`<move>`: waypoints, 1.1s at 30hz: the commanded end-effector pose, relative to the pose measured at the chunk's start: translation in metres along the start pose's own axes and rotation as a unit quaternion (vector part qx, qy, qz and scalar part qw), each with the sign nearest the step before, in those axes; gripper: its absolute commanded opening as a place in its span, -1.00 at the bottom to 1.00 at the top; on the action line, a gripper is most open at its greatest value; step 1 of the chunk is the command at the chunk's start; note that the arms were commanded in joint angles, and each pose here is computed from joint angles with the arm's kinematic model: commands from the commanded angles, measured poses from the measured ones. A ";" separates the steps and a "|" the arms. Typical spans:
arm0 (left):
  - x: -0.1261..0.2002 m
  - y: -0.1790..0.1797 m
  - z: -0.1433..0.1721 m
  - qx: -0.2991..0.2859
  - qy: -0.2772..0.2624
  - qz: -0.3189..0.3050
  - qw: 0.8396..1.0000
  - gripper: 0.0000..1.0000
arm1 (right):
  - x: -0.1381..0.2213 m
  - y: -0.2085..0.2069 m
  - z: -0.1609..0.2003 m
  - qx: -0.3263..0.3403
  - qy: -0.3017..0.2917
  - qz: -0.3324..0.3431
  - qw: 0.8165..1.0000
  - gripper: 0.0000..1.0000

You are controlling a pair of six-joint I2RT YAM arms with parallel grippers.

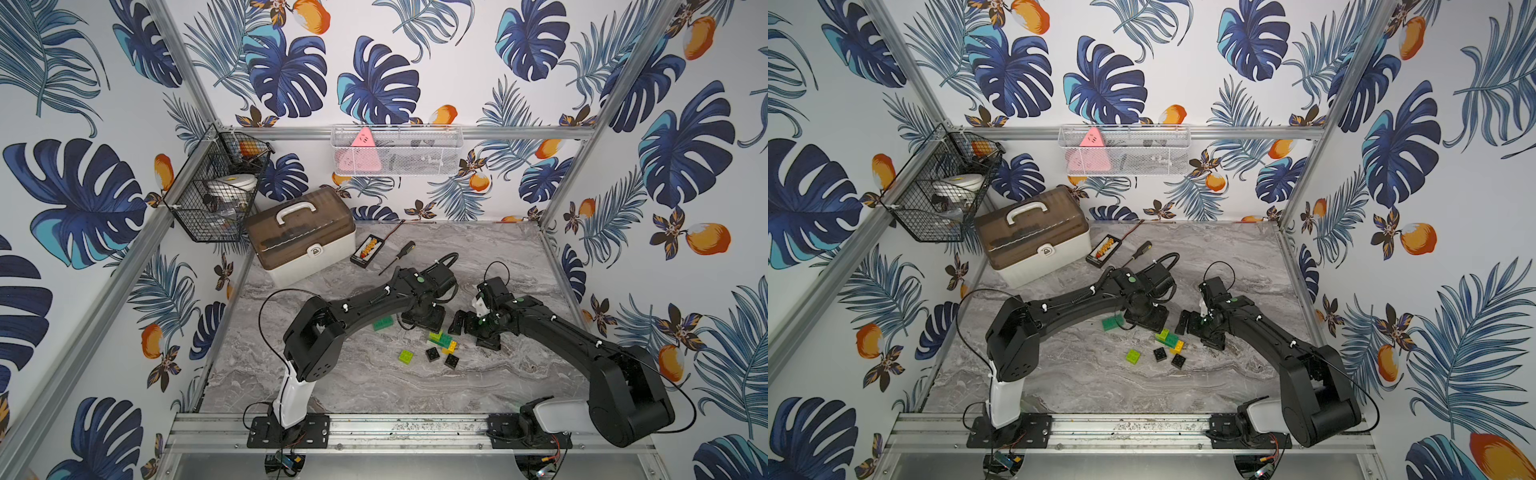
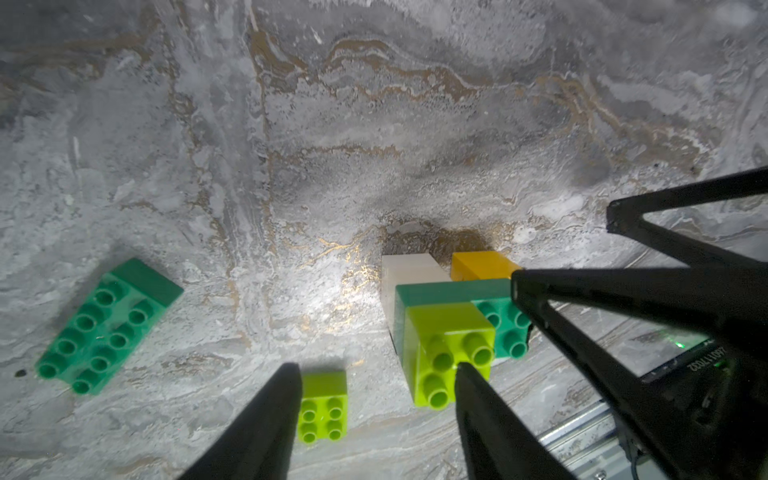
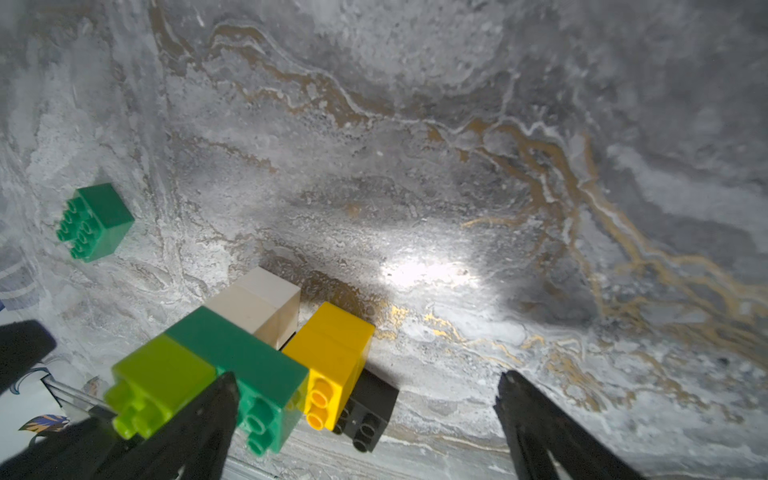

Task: Assemble a giraffe with lego
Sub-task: Assemble the lego brick with the lego brick, then pick up the lego brick from the center of the board.

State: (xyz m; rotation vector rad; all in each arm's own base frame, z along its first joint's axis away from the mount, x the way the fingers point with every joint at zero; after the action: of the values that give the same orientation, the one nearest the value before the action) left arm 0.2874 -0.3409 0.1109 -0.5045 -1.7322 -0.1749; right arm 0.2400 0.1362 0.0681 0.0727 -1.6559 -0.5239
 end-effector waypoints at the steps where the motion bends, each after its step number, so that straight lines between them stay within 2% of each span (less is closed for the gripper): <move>1: 0.010 0.002 -0.002 0.006 -0.007 0.001 1.000 0.29 | 0.002 0.000 -0.001 0.018 -0.005 0.019 1.000 0.99; 4: 0.018 0.004 -0.004 0.015 -0.020 0.009 1.000 0.29 | 0.005 0.003 -0.002 0.028 -0.010 0.020 0.999 0.99; 8: 0.027 0.014 -0.005 0.032 -0.030 0.007 0.999 0.29 | 0.027 0.002 -0.004 0.045 -0.031 0.032 0.998 0.99; 13: 0.027 0.035 0.004 0.059 -0.029 0.005 0.998 0.29 | 0.050 -0.005 0.024 0.057 -0.027 0.037 0.997 0.99; 17: 0.020 0.050 0.017 0.077 -0.018 0.004 0.997 0.29 | 0.037 -0.007 0.054 0.058 0.007 0.049 0.997 0.97; 21: 0.020 0.056 0.027 0.080 -0.015 0.000 0.997 0.29 | 0.021 -0.001 0.069 0.062 0.021 0.055 0.996 0.95; 27: 0.024 0.063 0.039 0.078 -0.011 -0.005 0.997 0.29 | -0.010 -0.001 0.074 0.044 0.028 0.057 0.997 0.88; 33: 0.027 0.071 0.046 0.077 -0.007 -0.011 0.997 0.29 | -0.030 0.006 0.068 0.046 0.021 0.071 0.996 0.71</move>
State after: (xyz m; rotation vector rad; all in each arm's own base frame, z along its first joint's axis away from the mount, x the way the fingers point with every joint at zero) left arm 0.2711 -0.2595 0.1139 -0.3764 -1.7428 -0.0359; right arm 0.1679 0.1641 0.0398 0.0429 -1.5857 -0.3009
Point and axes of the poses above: each gripper's point midway between its finger pads, its own x axis back along the fingers, its own y axis along the line the jaws close on, z = x × y, the point moved 1 cm from there along x, back along the fingers, and after that the axes turned 5 degrees about -x, right-handed, at the moved point
